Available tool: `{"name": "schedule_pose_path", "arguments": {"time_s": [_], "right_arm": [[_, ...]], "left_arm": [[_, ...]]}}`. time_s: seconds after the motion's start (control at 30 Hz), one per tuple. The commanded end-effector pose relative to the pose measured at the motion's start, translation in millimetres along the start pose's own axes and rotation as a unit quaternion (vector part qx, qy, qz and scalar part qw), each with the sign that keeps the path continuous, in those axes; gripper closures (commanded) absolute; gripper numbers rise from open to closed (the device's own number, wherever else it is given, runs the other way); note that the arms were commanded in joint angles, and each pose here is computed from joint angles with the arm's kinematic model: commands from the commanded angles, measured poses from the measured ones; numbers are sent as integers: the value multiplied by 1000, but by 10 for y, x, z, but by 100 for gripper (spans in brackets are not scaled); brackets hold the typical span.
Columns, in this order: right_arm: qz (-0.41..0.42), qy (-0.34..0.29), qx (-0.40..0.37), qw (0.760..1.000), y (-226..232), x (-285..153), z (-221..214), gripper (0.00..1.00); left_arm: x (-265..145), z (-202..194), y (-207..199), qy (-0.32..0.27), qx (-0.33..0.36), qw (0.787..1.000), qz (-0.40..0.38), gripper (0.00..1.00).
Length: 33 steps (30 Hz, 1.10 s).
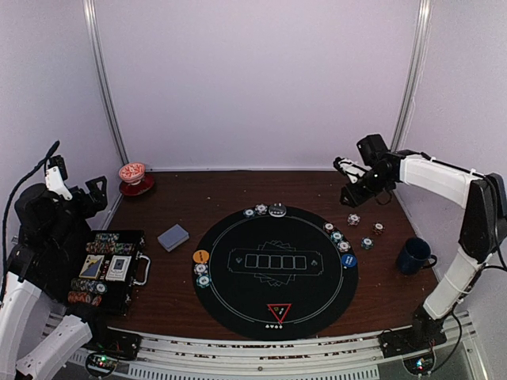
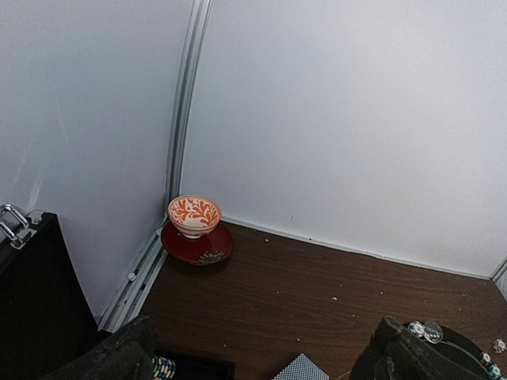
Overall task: Distribute texas hold em gaming equipment
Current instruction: Place the poker chips pile in the big blind area.
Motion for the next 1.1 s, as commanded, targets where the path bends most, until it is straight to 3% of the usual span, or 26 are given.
{"name": "schedule_pose_path", "arguments": {"time_s": [0.0, 0.13, 0.37, 0.7, 1.07], "right_arm": [[28, -51, -58, 997, 607, -91, 652, 69], [71, -65, -115, 989, 1259, -19, 1117, 69], [140, -56, -207, 967, 2395, 222, 1348, 69], [212, -36, -316, 924, 3718, 143, 858, 69], [230, 7, -350, 908, 4217, 323, 370, 69]], "left_arm": [[22, 80, -8, -21, -7, 1000, -4, 2], [17, 90, 4, -24, -6, 1000, -1, 2], [11, 98, 10, -26, -6, 1000, 1, 2], [2, 105, -4, -26, -6, 1000, -3, 2], [-7, 111, -3, -28, -6, 1000, -4, 2]]}}
Point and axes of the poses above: each gripper's point midway between its finger pads, its own x axis out along the fingers, its own y axis along the line the jaws close on, z = x × y, the point moved 1 cm from there along -x, back along the fingers, and after that the axes turned 10 degrees about -x, right-handed, at the moved point
